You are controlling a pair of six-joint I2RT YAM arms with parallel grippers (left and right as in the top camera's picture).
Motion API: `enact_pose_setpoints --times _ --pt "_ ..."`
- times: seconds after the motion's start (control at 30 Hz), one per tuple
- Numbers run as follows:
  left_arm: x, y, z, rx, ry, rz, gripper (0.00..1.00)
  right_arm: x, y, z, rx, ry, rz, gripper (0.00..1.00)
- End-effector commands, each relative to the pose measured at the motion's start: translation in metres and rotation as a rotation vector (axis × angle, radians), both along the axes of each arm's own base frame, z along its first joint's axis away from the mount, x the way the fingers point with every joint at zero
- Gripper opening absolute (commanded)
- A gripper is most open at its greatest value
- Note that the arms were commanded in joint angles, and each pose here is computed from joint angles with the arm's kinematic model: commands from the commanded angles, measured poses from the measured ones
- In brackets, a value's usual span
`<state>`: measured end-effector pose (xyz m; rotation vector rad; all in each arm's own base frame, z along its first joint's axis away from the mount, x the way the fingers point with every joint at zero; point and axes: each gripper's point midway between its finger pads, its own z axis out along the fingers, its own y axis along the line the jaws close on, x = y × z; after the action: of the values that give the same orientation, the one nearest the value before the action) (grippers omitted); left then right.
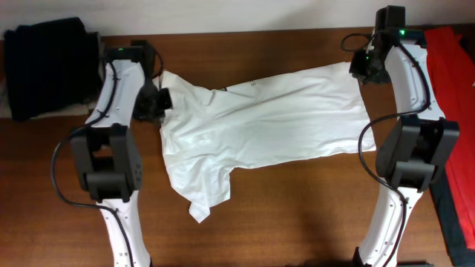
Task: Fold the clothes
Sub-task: 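Lay the shirt flat and release both grippers, moving them aside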
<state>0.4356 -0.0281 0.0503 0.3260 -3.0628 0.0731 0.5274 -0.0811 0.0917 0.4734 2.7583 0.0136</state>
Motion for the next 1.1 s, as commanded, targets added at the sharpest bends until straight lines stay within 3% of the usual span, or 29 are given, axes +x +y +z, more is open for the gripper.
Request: enact_pose_setpoints --times 0.0,0.2,0.43,0.67,0.9,1.07 --pt "0.017 -0.029 0.011 -0.023 -0.105 -0.062 0.01 -0.002 0.001 -0.04 0.023 0.075 0.001 0.04" --pt "0.027 -0.023 -0.01 -0.025 -0.15 -0.055 0.01 -0.003 0.001 -0.063 0.03 0.11 0.001 0.04" --pt "0.016 -0.016 -0.043 -0.016 -0.126 -0.047 0.01 -0.013 0.003 -0.08 0.038 0.145 0.001 0.04" --pt "-0.002 0.033 -0.063 0.029 -0.068 0.047 0.01 -0.021 0.004 -0.106 0.039 0.16 0.001 0.04" --pt "-0.005 0.09 -0.066 0.075 -0.076 0.133 0.01 -0.015 0.003 -0.105 0.029 0.134 -0.001 0.04" --pt "0.017 0.093 -0.038 0.077 -0.142 0.135 0.01 0.001 0.001 -0.075 0.024 0.083 0.002 0.04"
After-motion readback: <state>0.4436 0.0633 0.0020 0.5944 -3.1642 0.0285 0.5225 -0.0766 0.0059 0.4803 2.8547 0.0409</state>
